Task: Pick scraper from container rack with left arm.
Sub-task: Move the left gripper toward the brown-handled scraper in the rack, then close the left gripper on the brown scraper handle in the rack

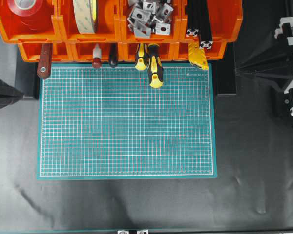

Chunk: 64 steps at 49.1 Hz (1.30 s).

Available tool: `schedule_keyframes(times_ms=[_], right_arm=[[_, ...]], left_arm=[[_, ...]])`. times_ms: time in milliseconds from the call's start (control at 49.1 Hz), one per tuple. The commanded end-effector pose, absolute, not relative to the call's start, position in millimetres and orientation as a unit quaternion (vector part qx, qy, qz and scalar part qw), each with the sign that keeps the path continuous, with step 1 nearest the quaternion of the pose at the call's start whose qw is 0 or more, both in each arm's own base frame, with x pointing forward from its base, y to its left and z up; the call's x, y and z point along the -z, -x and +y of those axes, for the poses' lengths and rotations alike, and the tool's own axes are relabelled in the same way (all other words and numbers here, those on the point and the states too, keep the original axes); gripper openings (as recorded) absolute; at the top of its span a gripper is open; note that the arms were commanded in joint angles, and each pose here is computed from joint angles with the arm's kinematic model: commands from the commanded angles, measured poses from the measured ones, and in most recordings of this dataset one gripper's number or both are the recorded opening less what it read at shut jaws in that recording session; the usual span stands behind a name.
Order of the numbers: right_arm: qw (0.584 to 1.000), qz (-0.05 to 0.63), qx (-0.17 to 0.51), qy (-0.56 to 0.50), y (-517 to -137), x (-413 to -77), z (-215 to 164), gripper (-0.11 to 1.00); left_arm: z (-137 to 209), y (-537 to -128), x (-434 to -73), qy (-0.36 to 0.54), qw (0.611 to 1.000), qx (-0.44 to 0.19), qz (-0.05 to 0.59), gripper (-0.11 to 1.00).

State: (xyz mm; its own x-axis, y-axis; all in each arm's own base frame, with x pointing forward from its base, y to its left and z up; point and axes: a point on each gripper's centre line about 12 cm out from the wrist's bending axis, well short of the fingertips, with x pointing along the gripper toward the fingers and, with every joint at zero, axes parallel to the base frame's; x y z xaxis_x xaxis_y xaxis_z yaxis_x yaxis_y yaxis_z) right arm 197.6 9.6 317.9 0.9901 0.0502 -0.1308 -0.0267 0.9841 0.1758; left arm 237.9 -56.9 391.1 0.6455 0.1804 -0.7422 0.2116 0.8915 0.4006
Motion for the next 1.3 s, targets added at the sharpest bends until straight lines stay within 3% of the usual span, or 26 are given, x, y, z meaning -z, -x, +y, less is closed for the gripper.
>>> schedule_keyframes(times_ms=[0,244,428,570,998,1100,1283], right_arm=[[0.994,0.057,-0.023,-0.096,-198,-330,11,-0.01],[0.993,0.067,-0.022,-0.098,-198,-328,11,-0.01],[0.993,0.066,-0.022,-0.098,-198,-328,11,-0.01],[0.992,0.071,-0.021,-0.098,-198,-326,11,-0.01],[0.992,0.078,-0.019,-0.097,-197,-323,10,-0.01],[0.992,0.076,-0.019,-0.098,-197,-324,10,-0.01],[0.992,0.077,-0.019,-0.098,-197,-324,10,-0.01]], left_arm=[[-64,-238,-405,-0.274,0.874,-0.062,0.397,0.0],[-90,-249,-351,-0.304,0.842,-0.154,0.418,0.0],[-81,-252,-316,-0.336,0.804,-0.225,0.435,0.0],[-77,-246,-293,-0.333,0.81,-0.215,0.432,0.0],[-71,-244,-289,-0.313,0.832,-0.194,0.416,0.02],[-63,-246,-287,-0.309,0.827,-0.205,0.422,0.19],[-55,-250,-276,-0.309,0.827,-0.197,0.426,0.73]])
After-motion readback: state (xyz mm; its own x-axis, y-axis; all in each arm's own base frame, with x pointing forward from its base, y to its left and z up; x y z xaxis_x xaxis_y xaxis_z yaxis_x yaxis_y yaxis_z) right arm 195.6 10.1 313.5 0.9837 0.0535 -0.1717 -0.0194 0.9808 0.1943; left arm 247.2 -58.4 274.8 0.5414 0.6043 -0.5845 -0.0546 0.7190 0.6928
